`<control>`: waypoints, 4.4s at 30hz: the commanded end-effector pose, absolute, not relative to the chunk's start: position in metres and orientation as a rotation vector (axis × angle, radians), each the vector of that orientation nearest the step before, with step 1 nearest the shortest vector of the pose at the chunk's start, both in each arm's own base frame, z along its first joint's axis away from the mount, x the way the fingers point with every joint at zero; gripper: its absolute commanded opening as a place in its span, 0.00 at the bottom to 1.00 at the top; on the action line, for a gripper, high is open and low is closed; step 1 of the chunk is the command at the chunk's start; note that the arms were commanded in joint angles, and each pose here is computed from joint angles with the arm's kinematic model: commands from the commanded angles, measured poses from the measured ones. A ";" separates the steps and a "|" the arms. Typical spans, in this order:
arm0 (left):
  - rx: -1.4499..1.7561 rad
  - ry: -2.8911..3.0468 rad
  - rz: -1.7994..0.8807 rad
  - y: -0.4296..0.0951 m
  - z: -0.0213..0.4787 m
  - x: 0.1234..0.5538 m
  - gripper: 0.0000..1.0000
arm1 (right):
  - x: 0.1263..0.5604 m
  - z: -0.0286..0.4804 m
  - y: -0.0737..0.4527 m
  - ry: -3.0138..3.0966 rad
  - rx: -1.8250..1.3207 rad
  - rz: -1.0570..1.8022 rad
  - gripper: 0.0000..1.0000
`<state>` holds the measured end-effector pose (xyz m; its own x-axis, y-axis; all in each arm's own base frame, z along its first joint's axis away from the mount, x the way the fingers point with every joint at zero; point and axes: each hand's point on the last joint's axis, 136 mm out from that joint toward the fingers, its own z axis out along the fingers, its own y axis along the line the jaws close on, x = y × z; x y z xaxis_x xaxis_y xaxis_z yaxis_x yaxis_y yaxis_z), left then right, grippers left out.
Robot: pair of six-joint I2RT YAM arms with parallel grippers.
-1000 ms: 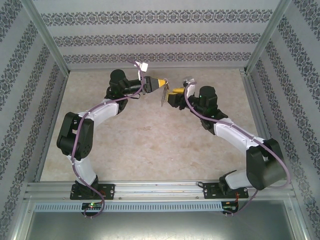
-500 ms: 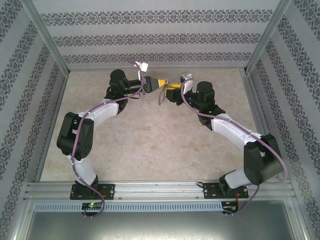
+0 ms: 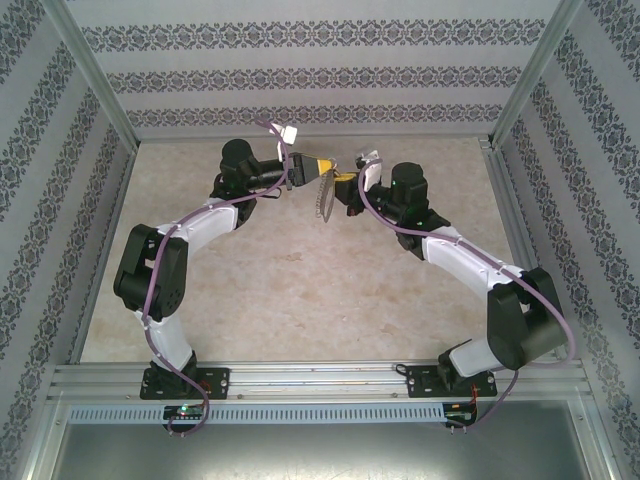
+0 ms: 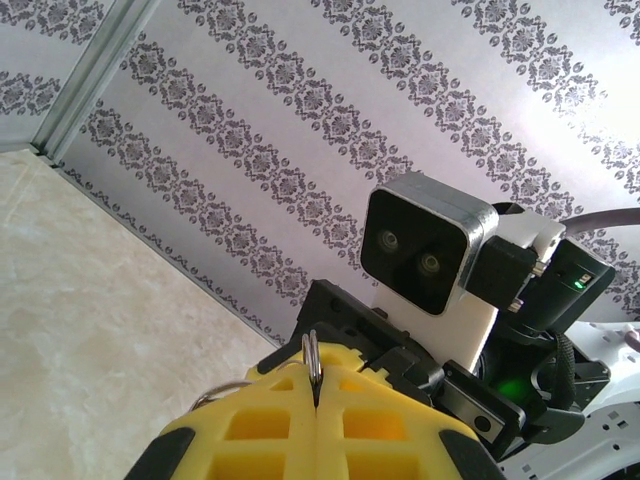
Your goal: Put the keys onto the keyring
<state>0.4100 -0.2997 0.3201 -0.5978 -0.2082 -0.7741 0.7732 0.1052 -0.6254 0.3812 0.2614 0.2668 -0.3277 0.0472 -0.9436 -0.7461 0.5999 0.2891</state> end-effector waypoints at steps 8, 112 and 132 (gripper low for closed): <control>0.608 1.489 -1.534 -0.297 0.354 0.400 0.00 | 0.357 0.274 0.282 1.723 -0.704 0.980 0.00; 0.586 1.468 -1.536 -0.306 0.349 0.407 0.00 | 0.393 0.331 0.252 1.520 -0.317 1.545 0.25; 0.580 1.472 -1.530 -0.306 0.350 0.408 0.00 | 0.390 0.325 0.251 1.524 -0.325 1.558 0.00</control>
<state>0.4138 -0.3032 0.3250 -0.5463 -0.2595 -0.7963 0.7941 0.1418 -0.5910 0.3972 0.2499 0.3223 -0.5711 0.4184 -0.7063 -0.7053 0.1902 0.6830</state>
